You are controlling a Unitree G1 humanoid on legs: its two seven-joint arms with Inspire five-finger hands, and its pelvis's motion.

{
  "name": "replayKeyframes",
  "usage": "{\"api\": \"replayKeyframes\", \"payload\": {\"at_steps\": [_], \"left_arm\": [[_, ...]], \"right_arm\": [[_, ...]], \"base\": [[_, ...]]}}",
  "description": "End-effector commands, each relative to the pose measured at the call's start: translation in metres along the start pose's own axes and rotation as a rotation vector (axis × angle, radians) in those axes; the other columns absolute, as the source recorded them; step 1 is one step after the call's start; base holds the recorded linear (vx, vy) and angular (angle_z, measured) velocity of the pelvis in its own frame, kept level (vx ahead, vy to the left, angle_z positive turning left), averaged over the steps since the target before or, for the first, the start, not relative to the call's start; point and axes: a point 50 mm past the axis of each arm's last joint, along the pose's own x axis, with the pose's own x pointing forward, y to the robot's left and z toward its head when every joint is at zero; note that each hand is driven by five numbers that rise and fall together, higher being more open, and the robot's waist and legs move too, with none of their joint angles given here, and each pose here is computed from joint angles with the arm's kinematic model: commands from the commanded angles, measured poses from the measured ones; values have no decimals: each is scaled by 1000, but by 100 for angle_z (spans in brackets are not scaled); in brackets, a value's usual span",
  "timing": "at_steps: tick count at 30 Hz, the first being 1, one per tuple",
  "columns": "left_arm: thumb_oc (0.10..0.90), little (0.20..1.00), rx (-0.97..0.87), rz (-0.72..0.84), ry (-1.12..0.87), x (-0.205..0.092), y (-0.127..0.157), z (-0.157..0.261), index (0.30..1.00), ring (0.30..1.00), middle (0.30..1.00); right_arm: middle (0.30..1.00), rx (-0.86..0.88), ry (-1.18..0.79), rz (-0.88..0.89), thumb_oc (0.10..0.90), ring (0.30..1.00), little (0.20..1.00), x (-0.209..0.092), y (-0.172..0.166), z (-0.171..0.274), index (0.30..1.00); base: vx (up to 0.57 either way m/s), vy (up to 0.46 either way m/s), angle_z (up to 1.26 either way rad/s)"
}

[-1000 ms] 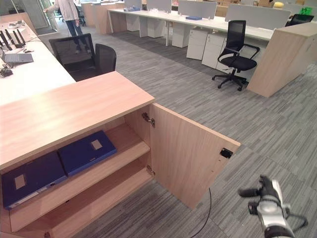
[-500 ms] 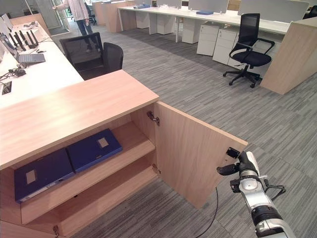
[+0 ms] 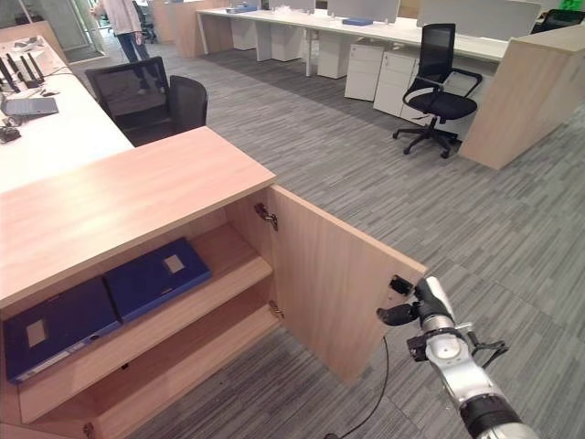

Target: Put the empty folder in the office cabinet

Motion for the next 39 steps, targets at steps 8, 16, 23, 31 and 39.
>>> {"api": "replayKeyframes", "payload": {"at_steps": [8, 16, 23, 31, 39], "left_arm": [[800, 900, -56, 27, -98, -1, 6, 40, 900, 900, 900], [800, 900, -89, 4, -139, -1, 0, 46, 900, 900, 900], [800, 900, -161, -36, -193, -3, -7, 52, 900, 900, 900], [800, 900, -72, -89, -174, -3, -27, 55, 900, 900, 900], [800, 900, -41, -111, -199, -4, -27, 60, 900, 900, 900]], "right_arm": [[900, 240, -497, 893, 800, 900, 900, -53, 186, 123, 900], [900, 194, -502, 963, 800, 900, 900, -60, 191, 123, 900], [900, 72, -478, 928, 800, 900, 900, -48, 182, 114, 900], [900, -69, 365, 570, 800, 900, 900, -26, 163, -66, 900], [900, 199, 977, 213, 800, 900, 900, -108, 116, -179, 900]], "base": [[-12, 10, 0], [-3, -25, 19], [-87, -76, 21], [-97, -1, 95], [-93, 213, 121]]}}
